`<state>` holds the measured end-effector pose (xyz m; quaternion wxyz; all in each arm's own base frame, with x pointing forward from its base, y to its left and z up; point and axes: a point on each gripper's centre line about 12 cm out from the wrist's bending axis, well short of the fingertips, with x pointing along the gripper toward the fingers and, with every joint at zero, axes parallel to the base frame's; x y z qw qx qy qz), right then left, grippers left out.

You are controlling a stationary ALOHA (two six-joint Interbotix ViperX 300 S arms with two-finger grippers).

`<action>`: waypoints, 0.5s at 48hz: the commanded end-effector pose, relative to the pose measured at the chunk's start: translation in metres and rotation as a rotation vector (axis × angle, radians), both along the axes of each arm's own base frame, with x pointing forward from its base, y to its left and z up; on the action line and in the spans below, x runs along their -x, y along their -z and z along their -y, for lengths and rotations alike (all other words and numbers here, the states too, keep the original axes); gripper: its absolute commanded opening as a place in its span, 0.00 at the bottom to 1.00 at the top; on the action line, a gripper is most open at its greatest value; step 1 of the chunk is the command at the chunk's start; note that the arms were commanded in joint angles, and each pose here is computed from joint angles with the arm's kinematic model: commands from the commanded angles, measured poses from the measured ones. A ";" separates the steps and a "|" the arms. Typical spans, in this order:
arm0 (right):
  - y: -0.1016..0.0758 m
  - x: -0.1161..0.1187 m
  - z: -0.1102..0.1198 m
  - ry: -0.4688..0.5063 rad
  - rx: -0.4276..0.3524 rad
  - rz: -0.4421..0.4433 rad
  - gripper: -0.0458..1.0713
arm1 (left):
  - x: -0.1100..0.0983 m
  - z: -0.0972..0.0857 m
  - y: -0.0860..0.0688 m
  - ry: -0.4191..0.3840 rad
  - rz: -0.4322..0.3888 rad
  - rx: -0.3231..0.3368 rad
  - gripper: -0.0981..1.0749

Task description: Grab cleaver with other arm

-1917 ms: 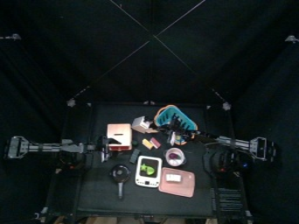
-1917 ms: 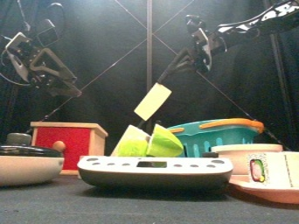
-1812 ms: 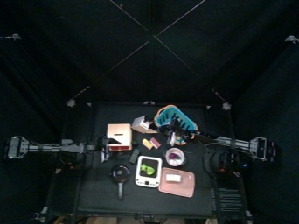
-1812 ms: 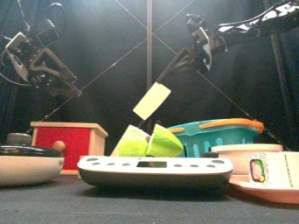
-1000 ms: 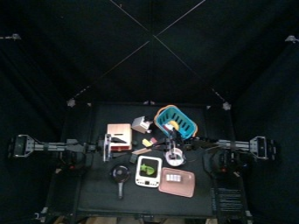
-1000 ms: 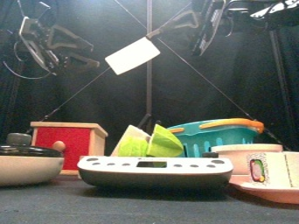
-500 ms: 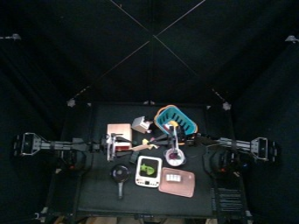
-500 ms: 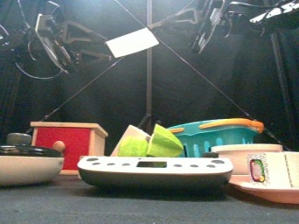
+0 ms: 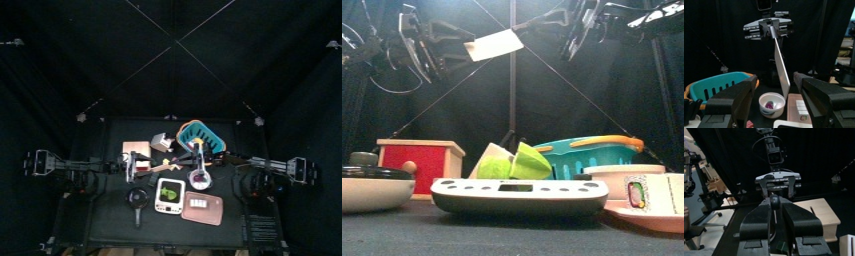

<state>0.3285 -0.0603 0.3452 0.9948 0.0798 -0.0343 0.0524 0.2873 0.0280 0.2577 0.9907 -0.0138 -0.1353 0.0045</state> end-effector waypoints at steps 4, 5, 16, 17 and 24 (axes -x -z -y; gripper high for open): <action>-0.011 0.005 0.001 0.005 0.007 0.036 0.40 | -0.009 -0.002 -0.006 -0.003 0.044 0.007 0.87; -0.011 0.005 0.001 0.005 0.007 0.036 0.40 | -0.009 -0.002 -0.005 -0.003 0.044 0.007 0.86; -0.012 0.007 0.001 0.006 0.008 0.041 0.40 | -0.008 -0.002 -0.005 -0.002 0.049 0.009 0.83; -0.013 0.007 0.001 0.006 0.009 0.042 0.40 | -0.009 -0.002 -0.006 -0.002 0.050 0.008 0.83; -0.019 0.011 0.002 0.009 0.009 0.066 0.40 | -0.009 -0.002 -0.006 -0.002 0.052 0.008 0.83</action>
